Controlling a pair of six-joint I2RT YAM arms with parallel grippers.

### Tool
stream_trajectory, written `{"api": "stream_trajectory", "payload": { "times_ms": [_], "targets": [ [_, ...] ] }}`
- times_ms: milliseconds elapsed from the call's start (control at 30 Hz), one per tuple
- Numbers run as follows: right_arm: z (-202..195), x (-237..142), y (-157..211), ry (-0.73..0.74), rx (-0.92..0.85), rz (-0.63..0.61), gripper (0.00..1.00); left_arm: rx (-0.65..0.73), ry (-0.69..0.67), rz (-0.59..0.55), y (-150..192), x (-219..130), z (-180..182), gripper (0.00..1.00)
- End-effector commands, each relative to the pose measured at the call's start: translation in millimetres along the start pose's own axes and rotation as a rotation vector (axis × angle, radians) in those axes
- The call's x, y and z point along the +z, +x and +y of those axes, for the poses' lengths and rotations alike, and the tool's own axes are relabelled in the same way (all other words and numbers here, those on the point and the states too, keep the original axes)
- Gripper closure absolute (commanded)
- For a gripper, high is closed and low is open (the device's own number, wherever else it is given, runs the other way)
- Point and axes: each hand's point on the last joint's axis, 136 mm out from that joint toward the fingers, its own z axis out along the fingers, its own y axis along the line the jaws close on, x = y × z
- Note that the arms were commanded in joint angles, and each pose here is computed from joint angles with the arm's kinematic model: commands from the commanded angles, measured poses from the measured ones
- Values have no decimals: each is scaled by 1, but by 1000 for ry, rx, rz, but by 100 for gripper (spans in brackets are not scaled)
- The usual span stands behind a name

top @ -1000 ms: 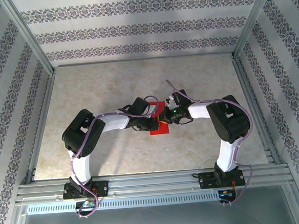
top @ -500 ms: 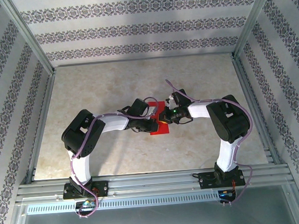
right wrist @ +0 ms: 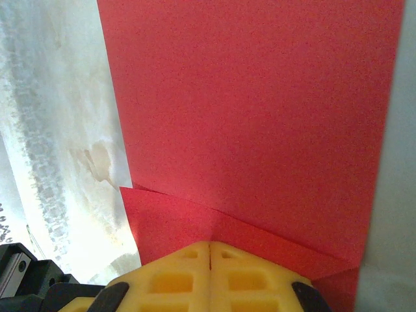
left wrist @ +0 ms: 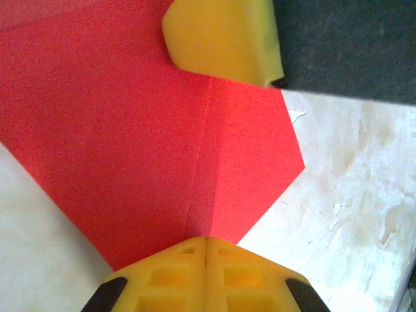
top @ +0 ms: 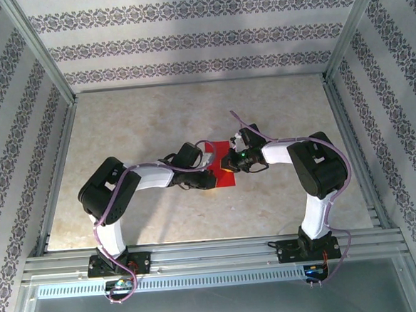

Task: Fold a paper plane with a square sheet of paper (fold left side to right side)
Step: Fold the triangle a second time at the center of the table.

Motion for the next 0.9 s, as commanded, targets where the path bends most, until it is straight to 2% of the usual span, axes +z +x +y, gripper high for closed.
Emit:
{"api": "stream_trajectory", "payload": {
  "times_ms": [0,433,600,733,867],
  "targets": [
    [-55,5,20,173,97,51,100,-64,-39,107,37,-3,19,100],
    [-48,4,18,160,87,51,100,-81,-54,99,49,-9,24,100],
    [-35,1,12,125,66,40,100,-71,-33,45,34,-20,15,100],
    [-8,-6,0,66,33,16,100,-61,-13,-29,13,-39,6,100],
    [27,-25,-16,-7,-21,-37,85,-63,-18,-119,-9,-61,6,92]
  ]
}}
